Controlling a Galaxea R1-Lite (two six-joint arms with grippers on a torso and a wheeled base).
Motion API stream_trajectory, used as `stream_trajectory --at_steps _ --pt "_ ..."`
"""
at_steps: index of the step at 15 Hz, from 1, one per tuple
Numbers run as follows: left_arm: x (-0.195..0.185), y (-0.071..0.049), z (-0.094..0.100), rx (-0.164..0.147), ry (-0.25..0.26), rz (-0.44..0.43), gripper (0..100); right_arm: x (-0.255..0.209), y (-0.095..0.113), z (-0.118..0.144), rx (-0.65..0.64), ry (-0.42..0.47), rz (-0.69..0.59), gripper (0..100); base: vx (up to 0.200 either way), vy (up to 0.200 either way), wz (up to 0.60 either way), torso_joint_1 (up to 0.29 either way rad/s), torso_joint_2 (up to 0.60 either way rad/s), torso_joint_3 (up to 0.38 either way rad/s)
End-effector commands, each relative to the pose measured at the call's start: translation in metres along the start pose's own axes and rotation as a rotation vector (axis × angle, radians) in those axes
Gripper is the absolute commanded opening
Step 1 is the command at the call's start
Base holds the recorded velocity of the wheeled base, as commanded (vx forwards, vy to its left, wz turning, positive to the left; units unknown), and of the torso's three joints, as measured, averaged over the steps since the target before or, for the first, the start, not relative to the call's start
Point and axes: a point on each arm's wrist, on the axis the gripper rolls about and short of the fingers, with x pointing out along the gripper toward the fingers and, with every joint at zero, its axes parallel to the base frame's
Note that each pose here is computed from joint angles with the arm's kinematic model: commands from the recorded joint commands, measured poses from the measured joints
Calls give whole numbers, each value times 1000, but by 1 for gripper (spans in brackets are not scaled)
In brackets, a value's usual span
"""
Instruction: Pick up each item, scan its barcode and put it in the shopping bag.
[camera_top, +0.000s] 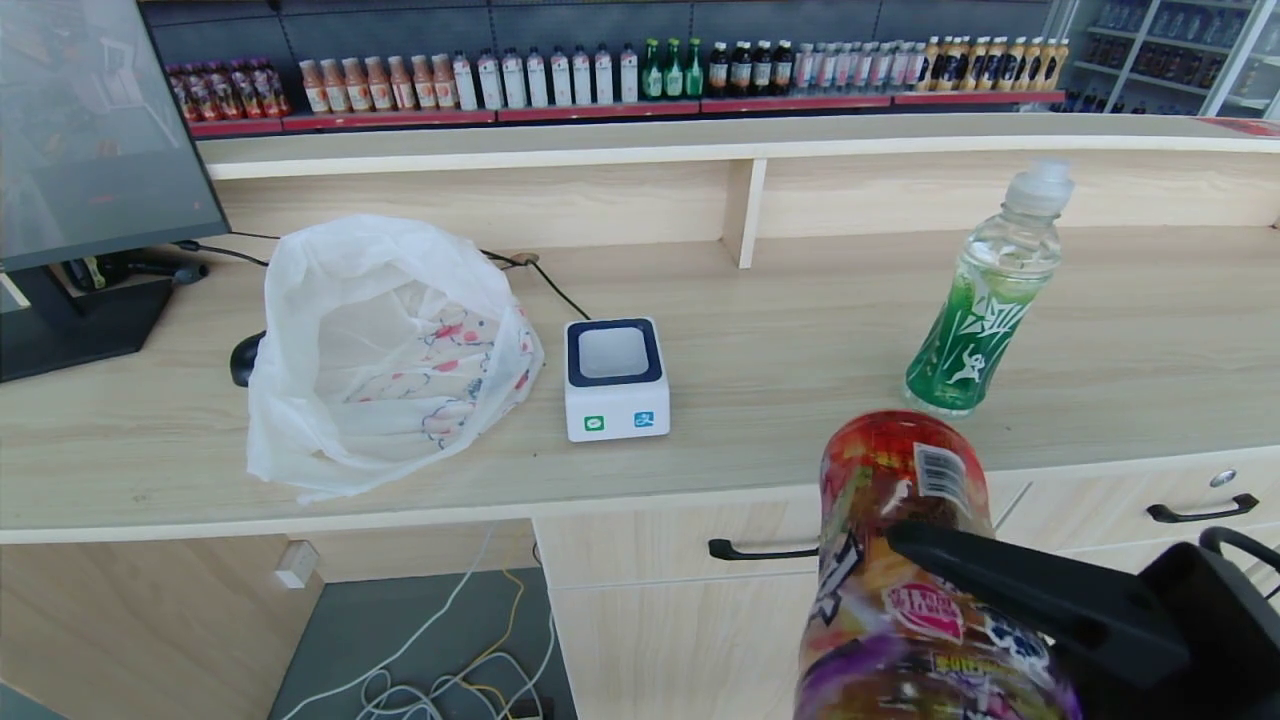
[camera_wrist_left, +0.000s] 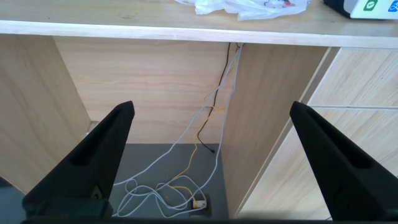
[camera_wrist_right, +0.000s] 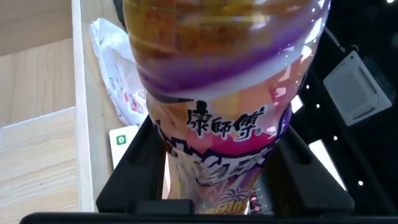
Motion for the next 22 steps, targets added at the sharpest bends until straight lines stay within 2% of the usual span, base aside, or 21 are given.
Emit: stream_trajectory --at_steps 1,8,13,14,17,19,22 --pt "0 0 0 0 -1 1 100 0 -1 -2 120 57 -17 0 0 0 0 0 0 0" --pt "0 0 0 0 -1 1 100 11 -11 -10 659 223 -178 0 0 0 0 0 0 0" --pt "0 0 0 0 -1 2 100 14 -18 -29 973 367 -337 0 0 0 0 0 0 0" --pt "0 0 0 0 -1 1 100 14 -16 -32 1027 386 -332 0 0 0 0 0 0 0" --pt "0 0 0 0 -1 1 100 13 -16 -45 1136 431 -391 0 0 0 0 0 0 0" --pt "0 0 0 0 -1 1 100 20 -22 -50 1203 412 -442 0 0 0 0 0 0 0" --pt "0 0 0 3 -1 2 100 27 -33 -71 1225 424 -547 0 0 0 0 0 0 0"
